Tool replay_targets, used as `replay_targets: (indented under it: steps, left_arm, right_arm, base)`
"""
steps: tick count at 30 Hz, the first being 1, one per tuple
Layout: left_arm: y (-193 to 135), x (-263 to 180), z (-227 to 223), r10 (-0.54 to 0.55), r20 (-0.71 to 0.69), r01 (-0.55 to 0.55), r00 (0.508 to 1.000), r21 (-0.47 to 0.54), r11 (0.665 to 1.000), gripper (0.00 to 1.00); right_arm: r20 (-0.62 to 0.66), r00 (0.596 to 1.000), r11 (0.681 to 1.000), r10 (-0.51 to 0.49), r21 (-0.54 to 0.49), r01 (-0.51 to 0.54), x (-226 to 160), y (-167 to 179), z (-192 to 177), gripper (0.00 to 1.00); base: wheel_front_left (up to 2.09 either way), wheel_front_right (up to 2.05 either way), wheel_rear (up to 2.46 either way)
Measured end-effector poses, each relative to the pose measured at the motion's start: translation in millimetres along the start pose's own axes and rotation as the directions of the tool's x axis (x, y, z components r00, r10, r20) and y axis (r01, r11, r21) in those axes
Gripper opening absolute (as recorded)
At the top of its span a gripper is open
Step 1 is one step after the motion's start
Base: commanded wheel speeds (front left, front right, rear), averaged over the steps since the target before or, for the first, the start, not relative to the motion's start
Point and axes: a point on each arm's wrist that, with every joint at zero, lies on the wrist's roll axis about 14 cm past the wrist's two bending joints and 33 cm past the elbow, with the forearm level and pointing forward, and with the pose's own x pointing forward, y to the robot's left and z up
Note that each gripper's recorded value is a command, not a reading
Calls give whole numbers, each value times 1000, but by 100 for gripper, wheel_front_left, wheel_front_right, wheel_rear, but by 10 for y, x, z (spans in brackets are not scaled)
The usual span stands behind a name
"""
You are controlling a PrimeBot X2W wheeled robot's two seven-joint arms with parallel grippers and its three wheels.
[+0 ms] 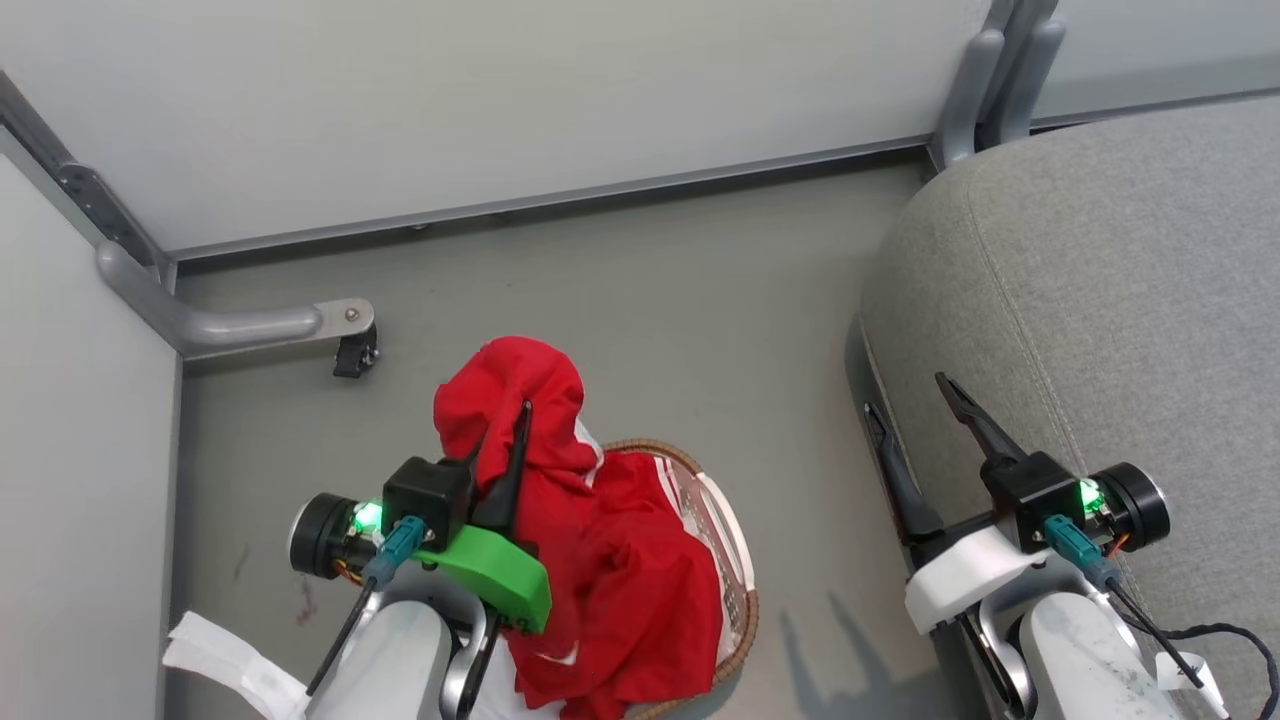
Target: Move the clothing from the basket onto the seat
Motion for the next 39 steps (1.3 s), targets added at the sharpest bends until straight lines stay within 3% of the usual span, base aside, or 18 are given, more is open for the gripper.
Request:
replay_targets:
  steps: [15, 22, 26, 30, 39]
  left_arm:
    - [-166, -128, 927, -7, 260, 3, 965, 18, 1000, 0]
    - [-194, -163, 1014, -8, 284, 4, 959, 17, 1000, 0]
    - [-201, -173, 1033, -6, 291, 5, 957, 3, 1000, 0]
    - [-232, -185, 1026, -11, 291, 13, 957, -5, 1000, 0]
    - [-289, -230, 1004, -22, 286, 26, 958, -11, 1000, 0]
  right_arm:
    - [40, 999, 1000, 26, 7, -26, -250, 149, 170, 100]
    - [53, 988, 989, 145, 27, -146, -280, 559, 206, 100]
    - [69, 955, 956, 288, 47, -291, -289, 1021, 258, 100]
    - [117, 884, 887, 453, 38, -460, -245, 1544, 444, 100]
    - [137, 801, 809, 582, 1, -588, -109, 1960, 595, 100]
  base:
    - [0, 0, 0]
    - [0, 0, 0]
    - [0, 0, 0]
    - [0, 0, 0]
    - [0, 0, 0]
